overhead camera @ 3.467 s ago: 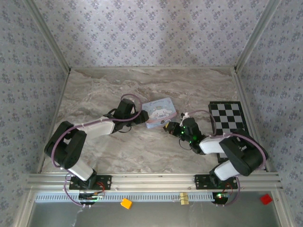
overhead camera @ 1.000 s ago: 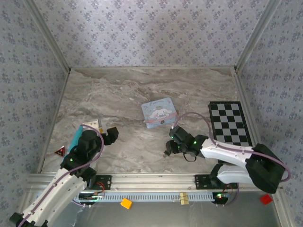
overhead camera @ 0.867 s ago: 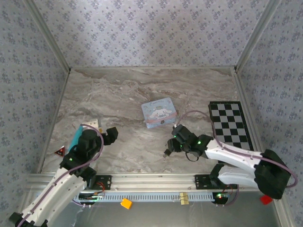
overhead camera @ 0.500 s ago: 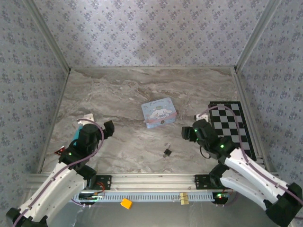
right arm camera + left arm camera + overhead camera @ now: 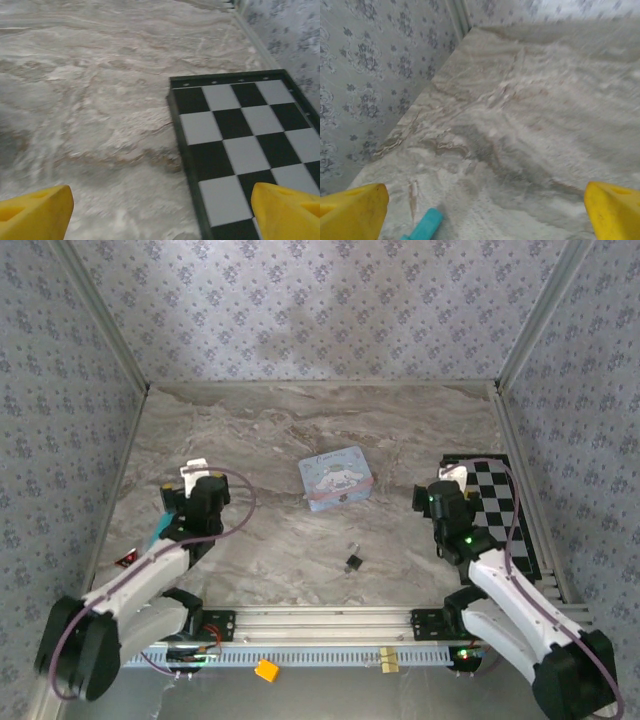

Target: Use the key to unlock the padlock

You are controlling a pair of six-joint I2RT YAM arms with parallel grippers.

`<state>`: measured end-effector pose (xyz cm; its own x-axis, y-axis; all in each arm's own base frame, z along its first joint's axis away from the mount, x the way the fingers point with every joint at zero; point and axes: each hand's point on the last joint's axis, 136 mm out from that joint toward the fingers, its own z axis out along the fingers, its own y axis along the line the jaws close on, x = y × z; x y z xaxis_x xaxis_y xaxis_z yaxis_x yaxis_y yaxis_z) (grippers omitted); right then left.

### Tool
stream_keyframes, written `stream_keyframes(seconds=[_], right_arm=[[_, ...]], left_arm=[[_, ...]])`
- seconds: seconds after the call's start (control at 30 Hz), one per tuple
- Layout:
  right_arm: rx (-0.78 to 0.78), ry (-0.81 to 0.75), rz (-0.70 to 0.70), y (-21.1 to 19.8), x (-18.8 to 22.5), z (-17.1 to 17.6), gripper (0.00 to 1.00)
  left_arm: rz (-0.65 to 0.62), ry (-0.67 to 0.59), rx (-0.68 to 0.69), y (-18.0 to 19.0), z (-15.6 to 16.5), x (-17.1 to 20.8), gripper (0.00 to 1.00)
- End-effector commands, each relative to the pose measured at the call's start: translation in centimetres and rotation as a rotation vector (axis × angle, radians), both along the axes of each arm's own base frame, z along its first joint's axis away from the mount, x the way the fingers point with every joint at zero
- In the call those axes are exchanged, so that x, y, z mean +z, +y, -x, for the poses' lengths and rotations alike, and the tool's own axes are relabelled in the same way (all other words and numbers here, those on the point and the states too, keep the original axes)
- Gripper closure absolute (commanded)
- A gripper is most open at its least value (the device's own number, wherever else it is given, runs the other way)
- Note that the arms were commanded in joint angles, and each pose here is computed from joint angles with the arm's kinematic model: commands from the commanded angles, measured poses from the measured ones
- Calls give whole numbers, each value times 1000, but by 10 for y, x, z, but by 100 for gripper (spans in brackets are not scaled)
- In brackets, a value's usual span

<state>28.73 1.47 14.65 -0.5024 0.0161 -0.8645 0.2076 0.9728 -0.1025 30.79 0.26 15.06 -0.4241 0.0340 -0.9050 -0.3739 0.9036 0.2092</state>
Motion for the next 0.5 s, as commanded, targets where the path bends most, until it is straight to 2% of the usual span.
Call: stream_keyframes(seconds=[0.0, 0.23, 0.3, 0.4, 0.47], right_arm=[[-35, -48, 59, -16, 5, -18, 6], [-93, -72, 115, -39, -10, -40, 7], [-79, -100, 145, -40, -13, -47, 7], [-39, -128, 178, -37, -21, -57, 7], [-10, -131, 189, -34, -28, -65, 6]], left_arm=[[-32, -46, -62, 0, -21, 10, 0], [41, -25, -150, 11, -51, -19, 0], [67, -59, -164, 15, -57, -30, 0], [67, -123, -195, 18, -64, -27, 0], [135, -143, -230, 18, -70, -39, 0]])
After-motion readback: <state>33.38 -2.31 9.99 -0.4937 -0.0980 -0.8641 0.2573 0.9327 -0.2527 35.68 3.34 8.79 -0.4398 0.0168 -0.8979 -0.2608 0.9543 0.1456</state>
